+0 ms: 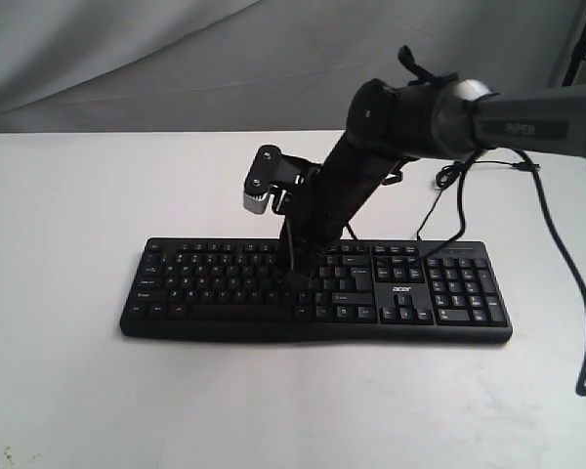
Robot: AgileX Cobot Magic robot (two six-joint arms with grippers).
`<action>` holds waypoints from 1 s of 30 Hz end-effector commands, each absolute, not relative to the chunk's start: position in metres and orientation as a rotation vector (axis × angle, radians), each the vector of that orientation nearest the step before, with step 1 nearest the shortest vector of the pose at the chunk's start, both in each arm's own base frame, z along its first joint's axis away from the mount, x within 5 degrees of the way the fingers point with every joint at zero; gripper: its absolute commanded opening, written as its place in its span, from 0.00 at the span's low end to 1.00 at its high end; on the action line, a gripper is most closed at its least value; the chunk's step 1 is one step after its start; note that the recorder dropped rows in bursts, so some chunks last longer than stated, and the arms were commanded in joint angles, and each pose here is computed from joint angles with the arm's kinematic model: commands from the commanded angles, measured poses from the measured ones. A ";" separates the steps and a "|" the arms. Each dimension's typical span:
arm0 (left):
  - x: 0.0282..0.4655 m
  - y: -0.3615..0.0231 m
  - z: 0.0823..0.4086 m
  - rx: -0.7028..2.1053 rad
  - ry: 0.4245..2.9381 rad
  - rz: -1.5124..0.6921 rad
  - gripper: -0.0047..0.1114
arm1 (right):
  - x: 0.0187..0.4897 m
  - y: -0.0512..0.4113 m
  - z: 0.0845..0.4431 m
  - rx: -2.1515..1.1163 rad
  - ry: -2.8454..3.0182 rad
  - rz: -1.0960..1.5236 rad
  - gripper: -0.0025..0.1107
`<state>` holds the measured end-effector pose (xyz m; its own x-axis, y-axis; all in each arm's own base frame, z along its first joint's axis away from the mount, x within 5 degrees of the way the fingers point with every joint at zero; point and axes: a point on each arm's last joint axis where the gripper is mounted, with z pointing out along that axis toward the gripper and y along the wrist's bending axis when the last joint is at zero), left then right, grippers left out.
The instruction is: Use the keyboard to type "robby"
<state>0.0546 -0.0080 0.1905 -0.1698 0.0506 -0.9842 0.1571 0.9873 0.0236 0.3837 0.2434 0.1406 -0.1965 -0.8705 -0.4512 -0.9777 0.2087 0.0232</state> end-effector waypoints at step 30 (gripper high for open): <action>0.055 -0.008 0.190 0.161 1.736 -0.097 0.04 | 0.388 0.227 0.135 -1.675 2.130 0.506 0.02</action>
<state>0.0546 -0.0080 0.1905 -0.1698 0.0506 -0.9842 0.1571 0.9873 0.0236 0.3873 0.2287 0.1332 -0.2297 -0.8340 -0.5017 -0.9705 0.2349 0.0539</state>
